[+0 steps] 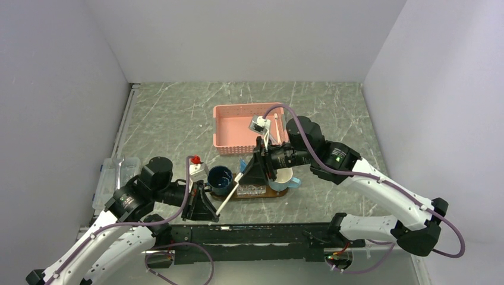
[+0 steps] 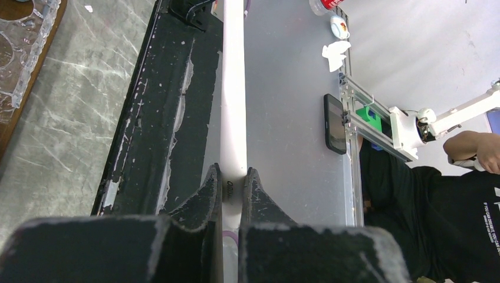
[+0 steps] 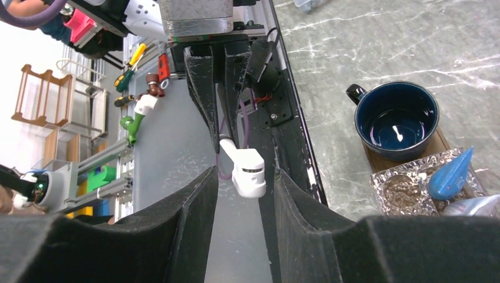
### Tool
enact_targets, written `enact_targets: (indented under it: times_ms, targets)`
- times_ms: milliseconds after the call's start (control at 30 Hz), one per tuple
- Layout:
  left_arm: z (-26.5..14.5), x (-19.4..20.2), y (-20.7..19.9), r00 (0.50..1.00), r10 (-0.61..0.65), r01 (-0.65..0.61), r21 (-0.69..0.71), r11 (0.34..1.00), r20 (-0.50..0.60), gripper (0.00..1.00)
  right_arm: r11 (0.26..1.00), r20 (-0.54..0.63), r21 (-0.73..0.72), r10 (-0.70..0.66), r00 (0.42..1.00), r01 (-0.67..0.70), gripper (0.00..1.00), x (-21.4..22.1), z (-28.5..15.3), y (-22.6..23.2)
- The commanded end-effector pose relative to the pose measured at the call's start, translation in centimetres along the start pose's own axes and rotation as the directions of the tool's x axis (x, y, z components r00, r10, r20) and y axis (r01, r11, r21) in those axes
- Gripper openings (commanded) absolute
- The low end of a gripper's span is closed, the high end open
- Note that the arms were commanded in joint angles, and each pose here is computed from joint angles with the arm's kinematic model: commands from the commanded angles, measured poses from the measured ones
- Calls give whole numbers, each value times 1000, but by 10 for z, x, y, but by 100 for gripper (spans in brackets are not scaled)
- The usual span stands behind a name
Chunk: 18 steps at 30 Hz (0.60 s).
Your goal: Prepare toiletry sets of a toothbrush and toothpaste on the tray
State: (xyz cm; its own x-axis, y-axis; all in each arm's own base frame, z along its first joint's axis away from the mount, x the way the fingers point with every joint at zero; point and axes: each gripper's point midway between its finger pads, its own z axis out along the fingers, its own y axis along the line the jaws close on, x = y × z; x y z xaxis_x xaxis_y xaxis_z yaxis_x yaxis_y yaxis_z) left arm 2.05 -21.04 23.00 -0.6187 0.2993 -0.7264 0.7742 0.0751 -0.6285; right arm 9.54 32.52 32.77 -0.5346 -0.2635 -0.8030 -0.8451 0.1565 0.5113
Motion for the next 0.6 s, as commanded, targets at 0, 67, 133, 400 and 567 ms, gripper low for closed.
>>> enact_targets:
  times_ms: [0,67,133,400,567]
  targets:
    - [-4,-10,-15,996,82,-83,44,996,25,0,996,52,-78,-29,998,33,41,-19,-1,18]
    - [-5,-10,-15,996,82,-83,42,996,26,0,995,44,-93,-24,999,28,39,-18,1,18]
    - [-5,-10,-15,996,83,-84,43,996,27,0,995,38,-94,-20,999,24,38,-17,3,17]
    - [-5,-12,-15,996,86,-87,41,995,31,0,995,20,-100,-13,1000,15,24,-13,5,16]
    - [-5,-16,-15,995,91,-92,33,995,40,0,995,18,-100,-9,1000,10,0,-13,4,17]
